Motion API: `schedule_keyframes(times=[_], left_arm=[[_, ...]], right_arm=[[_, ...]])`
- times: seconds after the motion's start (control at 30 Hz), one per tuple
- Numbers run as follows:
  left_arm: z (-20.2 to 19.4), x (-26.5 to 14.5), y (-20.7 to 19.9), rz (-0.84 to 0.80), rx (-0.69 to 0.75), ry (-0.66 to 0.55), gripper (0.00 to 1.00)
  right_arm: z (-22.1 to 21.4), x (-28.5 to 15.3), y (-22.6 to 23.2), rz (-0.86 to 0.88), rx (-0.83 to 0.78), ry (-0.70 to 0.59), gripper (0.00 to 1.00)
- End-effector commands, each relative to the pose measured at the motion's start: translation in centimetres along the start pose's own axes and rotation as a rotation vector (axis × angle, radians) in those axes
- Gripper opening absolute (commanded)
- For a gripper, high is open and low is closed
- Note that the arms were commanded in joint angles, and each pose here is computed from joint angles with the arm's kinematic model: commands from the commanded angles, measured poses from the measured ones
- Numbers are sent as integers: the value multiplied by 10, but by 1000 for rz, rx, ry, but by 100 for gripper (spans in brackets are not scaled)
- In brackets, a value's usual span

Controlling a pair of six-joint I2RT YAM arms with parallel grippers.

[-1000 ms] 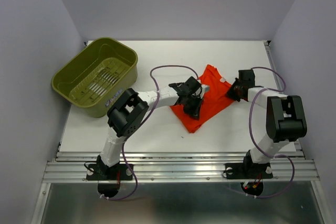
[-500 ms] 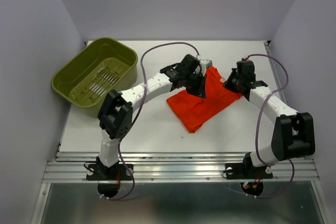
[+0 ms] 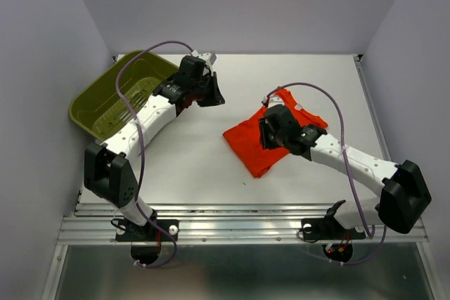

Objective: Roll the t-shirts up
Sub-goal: Roll the T-shirt to the center of the board.

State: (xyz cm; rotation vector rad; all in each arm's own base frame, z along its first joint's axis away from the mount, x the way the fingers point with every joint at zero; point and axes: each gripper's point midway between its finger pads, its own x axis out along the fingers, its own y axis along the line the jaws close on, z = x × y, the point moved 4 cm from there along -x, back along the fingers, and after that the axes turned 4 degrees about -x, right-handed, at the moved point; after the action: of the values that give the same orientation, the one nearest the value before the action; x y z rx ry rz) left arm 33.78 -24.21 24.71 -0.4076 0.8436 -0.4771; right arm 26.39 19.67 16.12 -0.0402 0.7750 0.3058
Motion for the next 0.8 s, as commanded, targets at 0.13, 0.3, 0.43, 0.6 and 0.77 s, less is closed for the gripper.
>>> schedule_keyframes(times=[0.13, 0.3, 0.43, 0.6, 0.77], left_arm=[[-2, -6, 16, 37, -73, -46, 0], [-10, -5, 22, 44, -89, -35, 0], [-12, -5, 24, 48, -85, -36, 0], [-16, -1, 27, 53, -85, -27, 0], [-19, 4, 29, 51, -88, -16, 0]], right_arm=[[-44, -11, 36, -48, -258, 55, 44], [-64, -4, 55, -54, -345, 78, 47], [-77, 7, 53, -62, -362, 105, 52], [-82, 12, 61, -30, -377, 114, 54], [-91, 21, 64, -19, -386, 142, 54]])
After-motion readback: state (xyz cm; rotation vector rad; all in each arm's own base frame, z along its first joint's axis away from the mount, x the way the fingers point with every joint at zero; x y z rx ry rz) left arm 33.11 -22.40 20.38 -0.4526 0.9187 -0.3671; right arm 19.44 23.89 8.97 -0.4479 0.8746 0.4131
